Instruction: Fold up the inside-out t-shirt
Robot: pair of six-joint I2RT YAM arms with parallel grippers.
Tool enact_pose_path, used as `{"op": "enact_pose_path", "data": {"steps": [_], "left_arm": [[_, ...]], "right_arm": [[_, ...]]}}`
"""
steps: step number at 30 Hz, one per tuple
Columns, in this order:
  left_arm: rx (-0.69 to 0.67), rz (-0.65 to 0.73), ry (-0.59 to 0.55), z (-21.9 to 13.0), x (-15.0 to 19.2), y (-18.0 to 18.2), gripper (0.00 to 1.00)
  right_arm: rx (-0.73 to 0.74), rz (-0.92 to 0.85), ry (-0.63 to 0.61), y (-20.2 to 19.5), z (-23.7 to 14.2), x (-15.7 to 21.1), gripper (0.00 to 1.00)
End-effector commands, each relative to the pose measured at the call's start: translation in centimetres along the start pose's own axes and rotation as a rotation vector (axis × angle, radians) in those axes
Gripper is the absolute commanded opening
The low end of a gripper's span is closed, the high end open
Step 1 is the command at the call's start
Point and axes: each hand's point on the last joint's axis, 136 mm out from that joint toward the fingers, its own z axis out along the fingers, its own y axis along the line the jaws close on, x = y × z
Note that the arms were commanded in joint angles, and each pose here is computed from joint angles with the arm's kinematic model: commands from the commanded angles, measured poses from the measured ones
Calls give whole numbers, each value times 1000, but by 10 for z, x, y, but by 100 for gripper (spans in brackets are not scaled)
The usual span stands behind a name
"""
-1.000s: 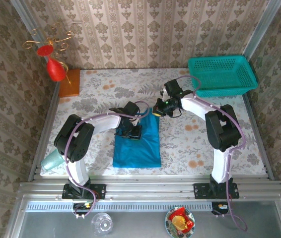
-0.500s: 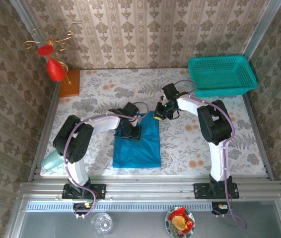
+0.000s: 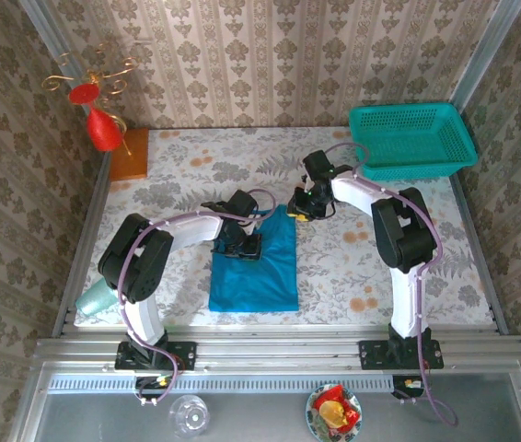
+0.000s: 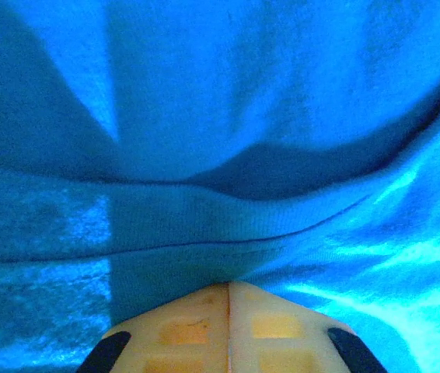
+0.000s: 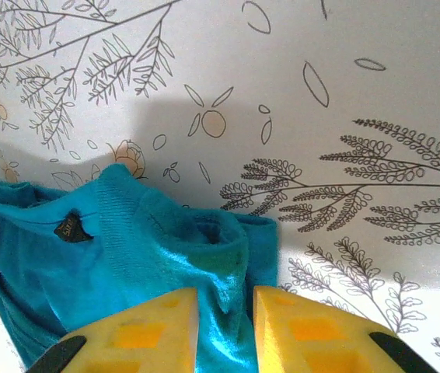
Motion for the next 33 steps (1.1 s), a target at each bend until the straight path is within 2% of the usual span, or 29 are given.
{"op": "enact_pose_path", "data": {"steps": [1, 5, 13, 23, 33], "left_arm": [[-66, -57, 88, 4, 26, 18, 9], [-65, -55, 91, 5, 26, 17, 9], [-68, -53, 103, 7, 27, 16, 9], [-79, -54, 109, 6, 30, 18, 9], [-76, -56, 112, 8, 30, 18, 9]], "right_arm": [[78, -22, -22, -3, -13, 0, 30], [171, -18, -21, -19, -8, 1, 34], [166, -42, 32, -10, 19, 6, 36], [296, -68, 57, -18, 42, 11, 39], [278, -62, 52, -12, 45, 13, 22]]}}
